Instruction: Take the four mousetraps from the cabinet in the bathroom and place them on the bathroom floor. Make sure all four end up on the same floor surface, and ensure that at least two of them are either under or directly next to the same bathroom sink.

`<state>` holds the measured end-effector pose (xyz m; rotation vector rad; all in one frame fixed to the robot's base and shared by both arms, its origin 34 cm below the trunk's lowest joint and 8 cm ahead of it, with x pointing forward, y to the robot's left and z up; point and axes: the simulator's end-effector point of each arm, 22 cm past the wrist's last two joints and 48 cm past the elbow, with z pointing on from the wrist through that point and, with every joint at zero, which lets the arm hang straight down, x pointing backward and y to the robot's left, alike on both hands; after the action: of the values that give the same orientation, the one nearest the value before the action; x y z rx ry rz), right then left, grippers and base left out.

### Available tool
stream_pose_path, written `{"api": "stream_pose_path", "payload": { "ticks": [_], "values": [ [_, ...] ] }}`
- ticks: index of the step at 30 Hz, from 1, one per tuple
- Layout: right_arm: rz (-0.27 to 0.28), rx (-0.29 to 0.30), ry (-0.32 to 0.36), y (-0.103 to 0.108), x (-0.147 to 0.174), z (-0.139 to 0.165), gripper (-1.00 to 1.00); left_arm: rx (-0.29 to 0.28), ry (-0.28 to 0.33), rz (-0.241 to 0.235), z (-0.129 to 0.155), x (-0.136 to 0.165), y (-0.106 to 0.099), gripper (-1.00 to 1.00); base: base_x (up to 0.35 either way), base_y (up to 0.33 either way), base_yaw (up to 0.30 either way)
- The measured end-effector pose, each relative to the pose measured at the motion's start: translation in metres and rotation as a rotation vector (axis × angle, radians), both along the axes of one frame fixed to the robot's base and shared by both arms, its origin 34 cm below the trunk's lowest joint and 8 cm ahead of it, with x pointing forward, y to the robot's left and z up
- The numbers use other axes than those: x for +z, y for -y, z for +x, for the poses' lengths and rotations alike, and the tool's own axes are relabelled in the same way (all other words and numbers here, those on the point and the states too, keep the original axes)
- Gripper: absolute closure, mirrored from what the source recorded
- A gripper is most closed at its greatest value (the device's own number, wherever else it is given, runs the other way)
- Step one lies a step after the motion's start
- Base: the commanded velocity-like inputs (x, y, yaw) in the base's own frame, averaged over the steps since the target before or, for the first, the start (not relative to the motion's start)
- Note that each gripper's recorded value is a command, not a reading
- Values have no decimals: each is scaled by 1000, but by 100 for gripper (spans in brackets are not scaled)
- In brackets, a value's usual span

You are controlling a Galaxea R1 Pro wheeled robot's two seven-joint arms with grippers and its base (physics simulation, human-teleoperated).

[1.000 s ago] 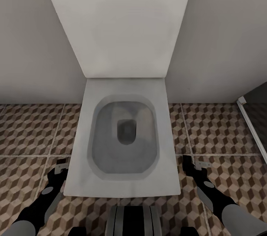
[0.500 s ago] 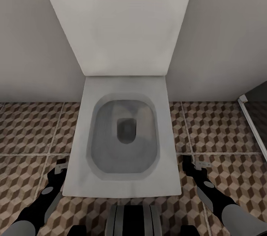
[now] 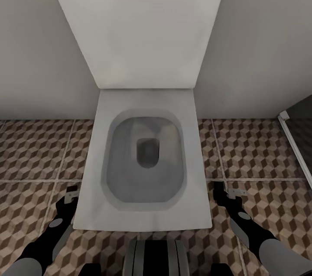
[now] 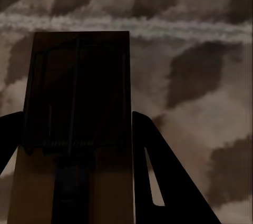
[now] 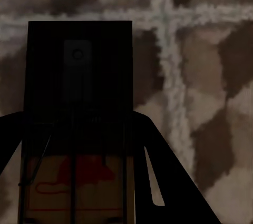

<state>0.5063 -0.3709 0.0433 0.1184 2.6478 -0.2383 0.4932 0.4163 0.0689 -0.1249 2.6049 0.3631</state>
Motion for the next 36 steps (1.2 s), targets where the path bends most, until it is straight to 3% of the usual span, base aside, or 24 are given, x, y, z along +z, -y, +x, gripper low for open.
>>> {"api": "stream_pose_path", "payload": {
  "ticks": [11,18,36],
  "values": [
    [3,5,13,-1,1,3,100,0,0,-2,0,0,2,100,0,0,0],
    [-2,6,114,0,12,21,100,1,-1,-4,-1,-1,3,100,0,0,0],
    [1,11,124,-1,14,22,100,2,-2,-6,-1,-1,4,100,0,0,0]
  ]
}}
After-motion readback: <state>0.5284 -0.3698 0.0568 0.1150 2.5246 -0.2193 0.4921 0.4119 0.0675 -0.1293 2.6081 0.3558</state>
